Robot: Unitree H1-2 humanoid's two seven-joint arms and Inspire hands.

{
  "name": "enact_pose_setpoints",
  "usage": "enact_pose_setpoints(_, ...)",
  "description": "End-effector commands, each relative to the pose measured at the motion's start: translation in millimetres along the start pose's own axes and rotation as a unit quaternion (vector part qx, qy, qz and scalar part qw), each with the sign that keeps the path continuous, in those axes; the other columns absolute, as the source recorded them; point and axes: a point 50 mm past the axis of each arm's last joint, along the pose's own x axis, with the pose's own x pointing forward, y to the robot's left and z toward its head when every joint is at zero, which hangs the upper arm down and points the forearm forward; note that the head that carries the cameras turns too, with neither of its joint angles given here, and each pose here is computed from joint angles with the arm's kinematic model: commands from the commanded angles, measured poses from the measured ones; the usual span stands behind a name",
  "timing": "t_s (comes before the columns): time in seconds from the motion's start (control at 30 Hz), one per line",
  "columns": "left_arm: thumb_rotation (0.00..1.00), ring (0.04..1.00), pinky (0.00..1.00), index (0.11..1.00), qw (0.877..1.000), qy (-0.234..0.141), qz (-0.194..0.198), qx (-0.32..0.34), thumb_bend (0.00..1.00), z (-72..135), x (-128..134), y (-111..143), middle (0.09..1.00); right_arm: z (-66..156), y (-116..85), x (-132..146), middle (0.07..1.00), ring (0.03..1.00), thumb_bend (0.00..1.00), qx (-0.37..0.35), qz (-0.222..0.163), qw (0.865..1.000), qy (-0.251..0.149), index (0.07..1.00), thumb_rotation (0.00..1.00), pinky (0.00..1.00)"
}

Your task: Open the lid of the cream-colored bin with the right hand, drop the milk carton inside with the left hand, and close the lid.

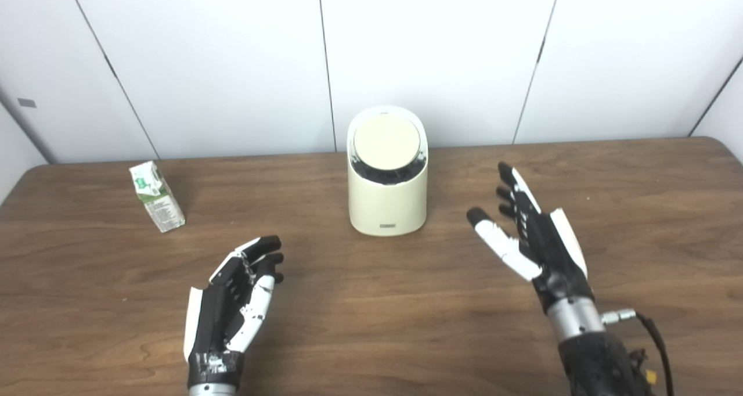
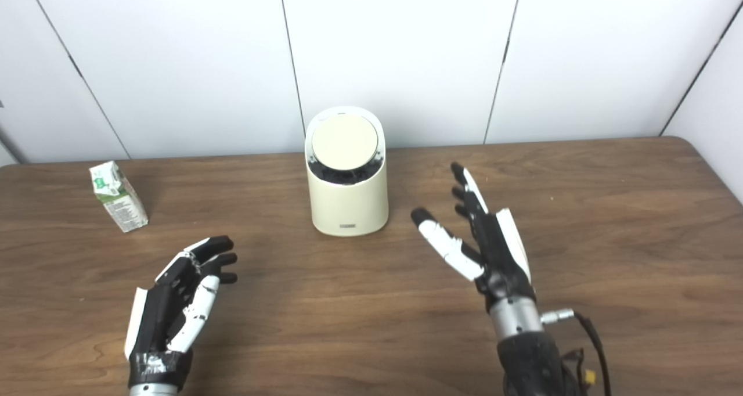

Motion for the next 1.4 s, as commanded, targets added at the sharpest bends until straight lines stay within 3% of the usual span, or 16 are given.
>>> enact_pose_setpoints(0.0,0.45,0.738,0.64,0.754,1.0,-0.031,0.001,-0.002,0.26,7.0,4.2,-1.0,0.769,10.9,0.2,18.1,1.0,1.0,0.76,-0.003,-0.009,1.0,-0.028,1.0,0.8,0.99)
enact_pose_setpoints(0.1,0.46,0.739,0.65,0.753,0.999,-0.032,0.001,-0.002,0.27,6.0,4.5,-0.8,0.768,20.5,4.3,44.6,1.0,1.0,0.87,-0.016,-0.013,0.999,-0.038,1.0,0.79,0.98)
enact_pose_setpoints(0.17,0.46,0.74,0.65,0.754,0.999,-0.032,0.002,-0.001,0.28,5.5,4.5,-0.6,0.769,28.9,7.2,59.0,1.0,0.97,0.88,-0.019,-0.01,0.998,-0.052,1.0,0.76,0.83)
enact_pose_setpoints(0.3,0.46,0.74,0.65,0.754,0.999,-0.033,0.002,-0.003,0.28,5.6,4.1,-1.3,0.769,43.7,15.3,91.3,1.0,0.998,0.85,-0.063,0.002,0.995,-0.081,1.0,0.78,0.95)
enact_pose_setpoints(0.4,0.46,0.738,0.65,0.754,0.999,-0.032,0.003,-0.005,0.28,5.7,4.1,-2.1,0.767,50.0,20.6,104.6,1.0,1.0,0.84,-0.078,-0.004,0.993,-0.085,1.0,0.67,0.98)
enact_pose_setpoints(0.53,0.46,0.74,0.65,0.752,1.0,-0.029,0.002,-0.004,0.27,5.7,3.4,-3.6,0.768,46.5,28.0,121.5,1.0,1.0,0.85,-0.116,-0.01,0.99,-0.077,1.0,0.5,0.97)
enact_pose_setpoints(0.6,0.46,0.737,0.64,0.75,1.0,-0.028,0.003,-0.004,0.27,6.1,3.2,-4.1,0.767,43.9,31.5,130.2,1.0,1.0,0.87,-0.148,-0.016,0.986,-0.077,1.0,0.46,0.99)
enact_pose_setpoints(0.73,0.44,0.74,0.65,0.752,0.999,-0.031,-0.001,-0.006,0.26,4.8,3.1,-3.7,0.769,41.8,38.0,144.6,1.0,1.0,0.91,-0.203,-0.021,0.976,-0.07,1.0,0.45,1.0)
enact_pose_setpoints(0.97,0.44,0.734,0.64,0.751,1.0,-0.028,0.001,-0.005,0.27,4.6,1.4,-5.1,0.766,32.9,44.0,162.3,1.0,1.0,0.92,-0.224,-0.013,0.974,-0.033,1.0,0.38,1.0)
enact_pose_setpoints(1.13,0.43,0.733,0.64,0.753,1.0,-0.027,0.001,-0.005,0.27,5.1,0.4,-5.3,0.766,24.5,45.2,165.5,1.0,1.0,0.94,-0.237,-0.004,0.971,-0.005,1.0,0.34,1.0)
enact_pose_setpoints(1.37,0.44,0.737,0.65,0.755,1.0,-0.029,0.0,-0.004,0.27,7.6,-0.8,-4.8,0.769,9.7,45.1,164.1,1.0,1.0,0.97,-0.289,-0.003,0.957,0.008,1.0,0.33,1.0)
